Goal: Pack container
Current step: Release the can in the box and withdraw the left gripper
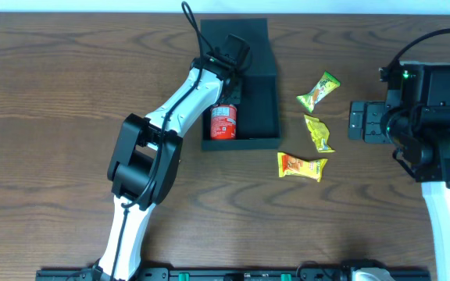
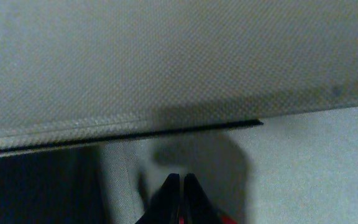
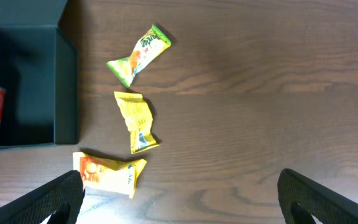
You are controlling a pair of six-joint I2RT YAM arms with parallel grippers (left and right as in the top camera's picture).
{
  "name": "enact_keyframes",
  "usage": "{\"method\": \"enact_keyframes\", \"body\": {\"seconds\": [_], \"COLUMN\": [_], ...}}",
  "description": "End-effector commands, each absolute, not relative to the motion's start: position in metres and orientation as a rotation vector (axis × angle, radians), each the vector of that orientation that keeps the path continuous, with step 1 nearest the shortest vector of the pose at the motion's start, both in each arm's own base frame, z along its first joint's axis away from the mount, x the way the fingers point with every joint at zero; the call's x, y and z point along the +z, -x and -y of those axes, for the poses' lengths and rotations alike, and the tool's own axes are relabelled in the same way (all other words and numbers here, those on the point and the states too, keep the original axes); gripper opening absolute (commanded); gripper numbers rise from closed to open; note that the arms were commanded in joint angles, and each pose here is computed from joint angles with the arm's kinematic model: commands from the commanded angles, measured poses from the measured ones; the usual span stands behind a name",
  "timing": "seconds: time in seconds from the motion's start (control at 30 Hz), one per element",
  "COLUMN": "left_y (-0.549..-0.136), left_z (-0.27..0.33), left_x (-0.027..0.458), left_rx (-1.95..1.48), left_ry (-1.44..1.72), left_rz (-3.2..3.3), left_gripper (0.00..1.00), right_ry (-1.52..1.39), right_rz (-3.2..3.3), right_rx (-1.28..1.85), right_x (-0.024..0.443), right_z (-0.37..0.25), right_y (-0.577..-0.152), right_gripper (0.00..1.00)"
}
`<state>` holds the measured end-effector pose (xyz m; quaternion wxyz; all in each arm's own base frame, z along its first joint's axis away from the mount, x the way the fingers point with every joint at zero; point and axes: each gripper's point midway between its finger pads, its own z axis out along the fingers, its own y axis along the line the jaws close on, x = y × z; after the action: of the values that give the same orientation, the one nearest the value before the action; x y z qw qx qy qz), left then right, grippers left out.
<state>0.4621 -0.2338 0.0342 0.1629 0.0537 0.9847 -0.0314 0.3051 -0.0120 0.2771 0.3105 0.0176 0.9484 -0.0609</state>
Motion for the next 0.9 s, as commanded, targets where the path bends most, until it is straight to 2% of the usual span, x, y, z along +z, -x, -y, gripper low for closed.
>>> {"method": "enact_keyframes", "body": {"seconds": [0.0, 0.23, 0.4, 0.63, 0.87], "left_y": [-0.457, -0.444, -0.449, -0.467, -0.445], "left_z": [0.238, 0.230, 0.231, 0.239, 0.180], "left_x": [0.039, 0.036, 0.046, 0.101, 0.143], "left_rx": [-0.119, -0.076, -0.072, -0.097, 0.267], "left_ry": [-0.186, -0.192, -0.189, -0.214, -0.178], "left_rz": [-2.830, -2.888, -2.868, -2.788, -2.848], "left_gripper": [0.06, 0.05, 0.05, 0.06, 0.06], "right_ry": [-0.070, -0.076, -0.076, -0.074, -0.068], "right_rz": [-2.491, -2.490, -2.490, -2.509, -2.563], "right_rx": [-0.174, -0.192, -0.193, -0.195, -0.202], "right_x": [0.282, 0.282, 0.282, 0.277, 0.265], "right_z": [0.015, 0.018, 0.018, 0.018, 0.018], "right_y": [-0.305, -0.305, -0.305, -0.307, -0.308], "right_gripper": [0.99, 0.99, 0.99, 0.99, 0.99]}}
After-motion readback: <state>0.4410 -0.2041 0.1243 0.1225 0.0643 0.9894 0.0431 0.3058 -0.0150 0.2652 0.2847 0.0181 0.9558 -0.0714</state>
